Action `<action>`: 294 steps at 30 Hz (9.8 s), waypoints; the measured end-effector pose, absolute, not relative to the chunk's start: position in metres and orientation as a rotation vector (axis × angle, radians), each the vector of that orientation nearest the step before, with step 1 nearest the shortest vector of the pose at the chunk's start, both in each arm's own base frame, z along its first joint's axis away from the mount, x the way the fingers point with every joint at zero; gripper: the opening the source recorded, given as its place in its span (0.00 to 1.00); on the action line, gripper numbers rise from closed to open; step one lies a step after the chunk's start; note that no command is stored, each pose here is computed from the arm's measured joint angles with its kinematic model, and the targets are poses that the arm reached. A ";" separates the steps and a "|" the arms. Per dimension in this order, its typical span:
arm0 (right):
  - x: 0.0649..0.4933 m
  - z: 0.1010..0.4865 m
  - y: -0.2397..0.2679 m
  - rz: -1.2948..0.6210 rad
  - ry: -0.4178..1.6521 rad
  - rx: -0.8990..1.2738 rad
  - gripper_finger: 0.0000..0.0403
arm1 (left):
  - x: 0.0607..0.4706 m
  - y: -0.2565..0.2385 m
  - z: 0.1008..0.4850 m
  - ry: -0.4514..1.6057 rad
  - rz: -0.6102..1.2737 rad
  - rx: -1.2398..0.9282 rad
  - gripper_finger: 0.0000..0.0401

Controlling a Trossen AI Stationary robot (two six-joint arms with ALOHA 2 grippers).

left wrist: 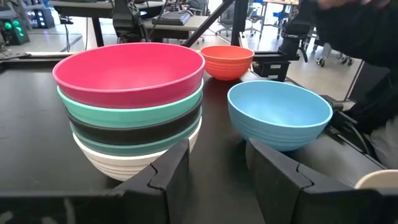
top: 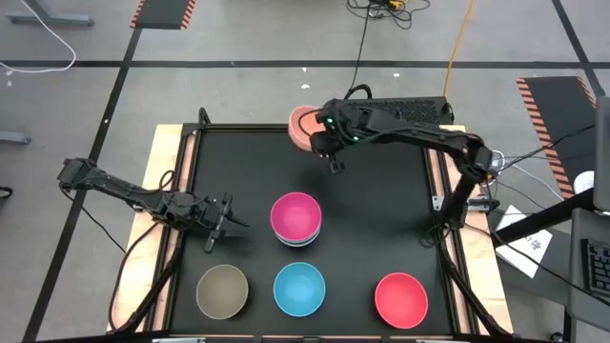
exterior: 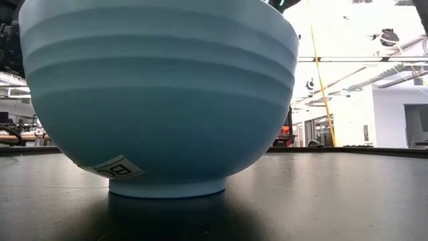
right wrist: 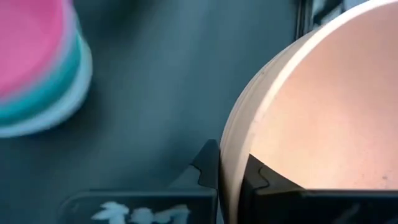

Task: Nest bowls inside each other
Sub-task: Stack the orange bowl on the pink bowl

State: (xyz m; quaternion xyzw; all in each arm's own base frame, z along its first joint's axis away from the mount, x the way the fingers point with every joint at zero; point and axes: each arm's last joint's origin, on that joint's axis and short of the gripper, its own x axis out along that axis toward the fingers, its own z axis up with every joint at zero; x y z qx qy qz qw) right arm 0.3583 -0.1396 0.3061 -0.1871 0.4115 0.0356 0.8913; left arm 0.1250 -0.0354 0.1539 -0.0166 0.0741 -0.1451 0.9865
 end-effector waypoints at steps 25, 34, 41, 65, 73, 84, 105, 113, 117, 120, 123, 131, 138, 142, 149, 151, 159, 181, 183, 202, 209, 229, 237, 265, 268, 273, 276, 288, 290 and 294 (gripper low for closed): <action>0.399 0.331 0.013 0.387 0.970 -0.391 0.00 | 0.125 -0.035 0.153 0.154 -0.290 -0.034 0.40; 0.405 0.301 0.044 0.310 1.175 -0.627 0.00 | 0.125 -0.035 0.151 0.184 -0.290 -0.031 0.40; 0.405 0.303 0.059 0.328 1.131 -0.632 0.00 | 0.125 -0.035 0.151 0.181 -0.290 -0.032 0.40; 0.412 0.277 0.065 0.442 1.107 -0.448 0.00 | 0.124 -0.039 0.151 0.182 -0.322 -0.027 0.40; 0.411 0.263 0.060 0.331 1.148 -0.551 0.00 | 0.123 -0.040 0.151 0.178 -0.332 -0.014 0.40; 0.416 0.264 0.059 0.227 1.124 -0.686 0.00 | 0.123 -0.040 0.151 0.181 -0.332 -0.010 0.40; 0.422 0.302 0.019 0.250 1.056 -0.578 0.00 | 0.123 -0.040 0.150 0.185 -0.331 -0.011 0.40; 0.423 0.309 0.012 0.296 1.024 -0.470 0.00 | 0.123 -0.040 0.150 0.186 -0.331 -0.011 0.40; 0.424 0.309 0.010 0.284 1.019 -0.462 0.00 | 0.123 -0.040 0.150 0.186 -0.331 -0.012 0.40; 0.424 0.309 0.010 0.282 1.010 -0.463 0.00 | 0.123 -0.040 0.150 0.187 -0.331 -0.010 0.40; 0.425 0.309 0.009 0.283 1.012 -0.458 0.00 | 0.123 -0.040 0.150 0.186 -0.332 -0.008 0.40; 0.430 0.293 -0.002 0.288 1.067 -0.432 0.00 | 0.123 -0.040 0.150 0.186 -0.332 -0.005 0.40; 0.432 0.283 -0.011 0.291 1.111 -0.421 0.00 | 0.123 -0.040 0.149 0.194 -0.332 -0.001 0.40; 0.430 0.280 -0.017 0.286 1.155 -0.400 0.00 | 0.123 -0.040 0.149 0.197 -0.333 -0.001 0.40; 0.424 0.279 -0.021 0.295 1.205 -0.353 0.00 | 0.123 -0.040 0.149 0.200 -0.332 -0.001 0.40; 0.424 0.279 -0.021 0.292 1.211 -0.344 0.00 | 0.123 -0.040 0.149 0.200 -0.332 -0.001 0.40; 0.420 0.278 -0.007 0.310 1.245 -0.293 0.00 | 0.123 -0.040 0.149 0.201 -0.333 -0.002 0.40; 0.431 0.281 0.023 0.311 1.130 -0.298 0.00 | 0.120 -0.049 0.149 0.202 -0.386 0.008 0.40; 0.431 0.281 0.023 0.300 1.137 -0.304 0.00 | 0.119 -0.049 0.148 0.206 -0.387 0.009 0.40; 0.430 0.281 0.016 0.251 1.150 -0.252 0.37 | 0.119 -0.049 0.148 0.206 -0.379 0.009 0.40; 0.425 0.299 0.016 0.244 1.075 -0.253 0.45 | 0.119 -0.049 0.148 0.206 -0.378 0.006 0.40; 0.418 0.318 0.013 0.251 1.009 -0.132 0.42 | 0.119 -0.049 0.148 0.206 -0.378 0.006 0.40; 0.419 0.318 0.018 0.280 0.995 -0.175 0.10 | 0.119 -0.049 0.148 0.205 -0.379 0.009 0.40; 0.423 0.282 0.028 0.253 1.047 -0.216 0.00 | 0.119 -0.049 0.148 0.205 -0.380 0.008 0.40; 0.424 0.283 0.028 0.250 1.041 -0.213 0.00 | 0.119 -0.049 0.148 0.206 -0.379 0.006 0.40; 0.424 0.283 0.028 0.246 1.040 -0.207 0.00 | 0.119 -0.049 0.148 0.206 -0.380 0.006 0.40; 0.425 0.283 0.028 0.235 1.029 -0.190 0.00 | 0.119 -0.049 0.148 0.205 -0.380 0.006 0.40; 0.427 0.265 0.027 0.196 1.011 -0.126 0.00 | 0.119 -0.049 0.148 0.205 -0.379 0.006 0.40; 0.428 0.265 0.027 0.196 0.997 -0.128 0.00 | 0.119 -0.049 0.148 0.205 -0.379 0.006 0.40; 0.426 0.270 0.026 0.203 0.980 -0.144 0.00 | 0.119 -0.049 0.148 0.205 -0.379 0.006 0.40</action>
